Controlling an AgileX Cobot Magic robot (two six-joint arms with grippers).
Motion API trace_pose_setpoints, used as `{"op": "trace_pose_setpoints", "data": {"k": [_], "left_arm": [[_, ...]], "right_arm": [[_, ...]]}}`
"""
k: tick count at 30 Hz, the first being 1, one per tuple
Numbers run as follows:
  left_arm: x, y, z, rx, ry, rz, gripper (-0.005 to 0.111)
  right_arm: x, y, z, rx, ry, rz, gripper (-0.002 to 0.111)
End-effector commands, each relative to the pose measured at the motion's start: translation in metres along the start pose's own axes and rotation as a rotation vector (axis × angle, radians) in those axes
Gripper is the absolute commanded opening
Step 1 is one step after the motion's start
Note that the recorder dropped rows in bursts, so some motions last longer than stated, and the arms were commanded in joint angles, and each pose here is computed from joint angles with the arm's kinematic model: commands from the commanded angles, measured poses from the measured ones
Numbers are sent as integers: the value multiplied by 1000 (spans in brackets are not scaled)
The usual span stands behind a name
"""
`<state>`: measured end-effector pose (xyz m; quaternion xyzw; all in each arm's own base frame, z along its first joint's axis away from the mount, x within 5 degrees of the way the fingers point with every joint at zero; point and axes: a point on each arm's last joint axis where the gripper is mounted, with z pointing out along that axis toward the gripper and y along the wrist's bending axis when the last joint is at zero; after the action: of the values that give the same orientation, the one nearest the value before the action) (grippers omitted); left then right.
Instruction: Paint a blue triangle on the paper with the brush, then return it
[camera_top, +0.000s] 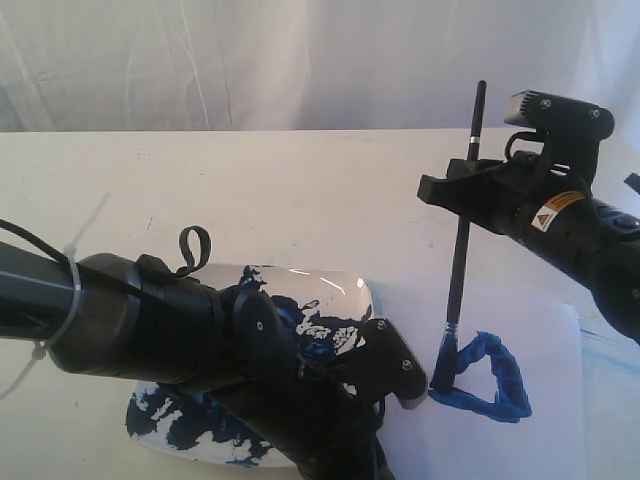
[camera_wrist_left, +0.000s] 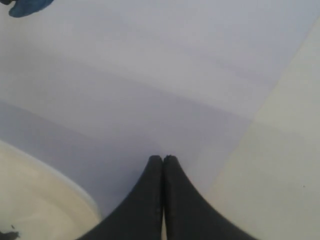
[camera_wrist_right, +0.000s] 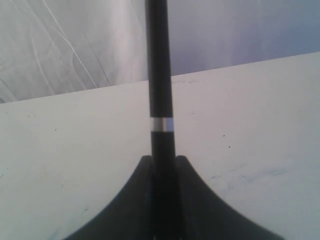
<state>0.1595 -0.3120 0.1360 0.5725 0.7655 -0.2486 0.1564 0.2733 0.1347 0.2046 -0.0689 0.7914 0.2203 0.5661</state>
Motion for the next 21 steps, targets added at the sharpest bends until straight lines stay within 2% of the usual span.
{"op": "trace_pose_setpoints", "data": {"k": [1, 15, 18, 21], "left_arm": [[6, -3, 3, 27, 30, -2, 0], [6, -3, 3, 27, 30, -2, 0], [6, -3, 3, 27, 30, -2, 0], [6, -3, 3, 27, 30, -2, 0]], "right_arm": [[-4, 1, 1, -13, -39, 10, 0], [-2, 1, 2, -14, -39, 85, 0], [-10, 3, -3, -24, -68, 85, 0], [-28, 9, -16, -40, -131, 17, 0]]}}
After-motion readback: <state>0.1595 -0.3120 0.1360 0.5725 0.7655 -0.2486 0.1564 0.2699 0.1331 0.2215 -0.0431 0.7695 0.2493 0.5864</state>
